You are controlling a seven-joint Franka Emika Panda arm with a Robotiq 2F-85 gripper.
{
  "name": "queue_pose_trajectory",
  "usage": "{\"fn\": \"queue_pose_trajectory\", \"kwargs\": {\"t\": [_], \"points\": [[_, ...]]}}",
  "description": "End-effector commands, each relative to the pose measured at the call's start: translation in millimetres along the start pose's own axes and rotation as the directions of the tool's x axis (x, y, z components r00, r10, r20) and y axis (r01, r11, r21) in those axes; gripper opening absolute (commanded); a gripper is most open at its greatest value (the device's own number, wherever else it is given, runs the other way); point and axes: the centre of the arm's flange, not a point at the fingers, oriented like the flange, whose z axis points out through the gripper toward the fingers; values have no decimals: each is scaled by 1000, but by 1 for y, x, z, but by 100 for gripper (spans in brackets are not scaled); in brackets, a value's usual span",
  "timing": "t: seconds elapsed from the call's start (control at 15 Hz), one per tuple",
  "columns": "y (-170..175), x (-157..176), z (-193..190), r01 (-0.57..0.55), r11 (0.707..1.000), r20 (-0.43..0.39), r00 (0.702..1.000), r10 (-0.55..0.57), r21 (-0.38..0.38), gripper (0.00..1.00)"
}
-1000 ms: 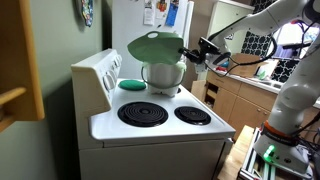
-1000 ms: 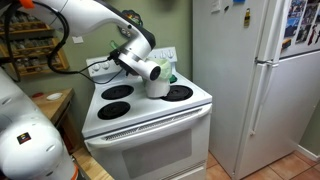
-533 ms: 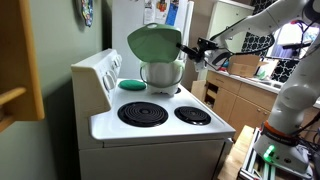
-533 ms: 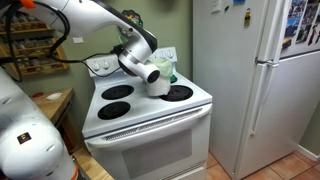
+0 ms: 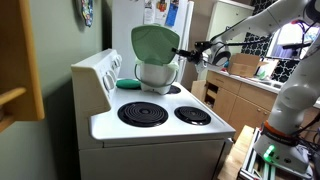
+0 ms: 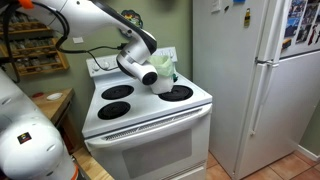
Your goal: Close the green lid of the bin completely
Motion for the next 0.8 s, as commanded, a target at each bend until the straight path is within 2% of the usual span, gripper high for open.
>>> {"fn": "queue_pose_trajectory", "kwargs": {"t": [0.0, 0.4, 0.73], "points": [[6, 8, -4, -102, 992, -54, 993, 106, 80, 3], [0, -1, -7, -208, 968, 0, 978, 211, 140, 3], [-3, 4, -13, -338, 920, 7, 939, 343, 200, 3]]}}
